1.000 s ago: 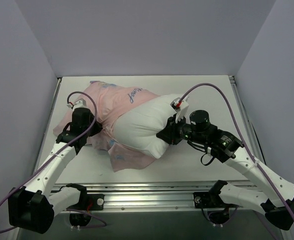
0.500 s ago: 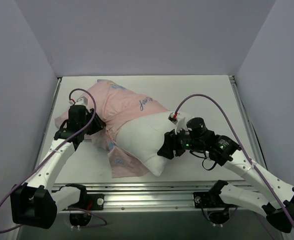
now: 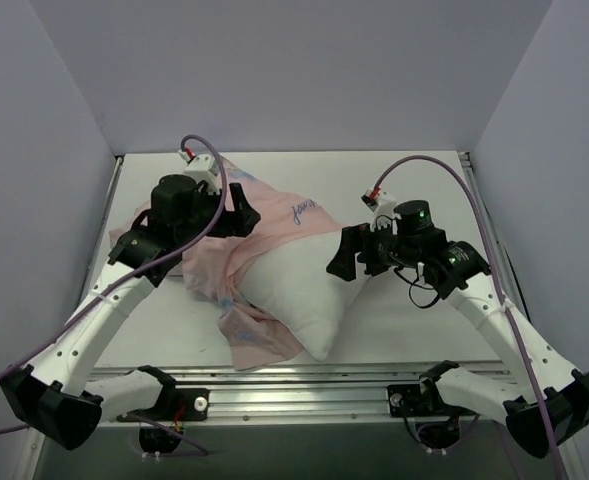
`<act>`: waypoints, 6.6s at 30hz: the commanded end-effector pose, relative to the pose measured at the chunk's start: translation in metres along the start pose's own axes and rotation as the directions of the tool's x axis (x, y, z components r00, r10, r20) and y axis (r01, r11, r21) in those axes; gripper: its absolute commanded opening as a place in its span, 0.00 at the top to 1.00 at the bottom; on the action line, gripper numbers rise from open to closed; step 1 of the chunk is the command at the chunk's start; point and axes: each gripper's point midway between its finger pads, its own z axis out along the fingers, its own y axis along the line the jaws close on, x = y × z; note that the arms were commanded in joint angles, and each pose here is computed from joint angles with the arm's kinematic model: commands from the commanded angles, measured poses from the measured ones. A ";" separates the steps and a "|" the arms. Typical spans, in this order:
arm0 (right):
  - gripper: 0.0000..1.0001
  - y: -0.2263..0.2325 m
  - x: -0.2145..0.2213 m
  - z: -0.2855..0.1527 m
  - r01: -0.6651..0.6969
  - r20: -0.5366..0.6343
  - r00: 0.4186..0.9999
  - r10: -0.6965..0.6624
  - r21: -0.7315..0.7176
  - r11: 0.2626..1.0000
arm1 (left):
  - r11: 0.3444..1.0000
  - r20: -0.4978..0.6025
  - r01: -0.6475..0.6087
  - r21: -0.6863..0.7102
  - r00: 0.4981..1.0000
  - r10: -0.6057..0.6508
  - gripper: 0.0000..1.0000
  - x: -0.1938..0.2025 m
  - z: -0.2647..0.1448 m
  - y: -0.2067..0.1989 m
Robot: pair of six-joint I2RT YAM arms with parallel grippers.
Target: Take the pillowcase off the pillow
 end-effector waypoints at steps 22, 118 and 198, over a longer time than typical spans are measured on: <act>0.35 -0.065 0.030 0.114 -0.060 -0.084 0.994 0.075 0.167 0.984 | 0.983 -0.273 -0.181 -0.034 0.948 0.165 0.30 0.032 0.196 -0.033; 1.00 -0.011 0.048 0.124 0.496 -0.303 0.863 -0.404 0.359 0.791 | 0.930 -0.130 0.207 -0.303 0.958 -0.255 0.97 0.123 0.044 0.103; 1.00 0.005 -0.036 -0.027 0.124 -0.091 0.988 -0.127 -0.037 0.992 | 0.785 -0.109 -0.084 -0.614 0.994 0.021 0.98 -0.085 0.155 0.235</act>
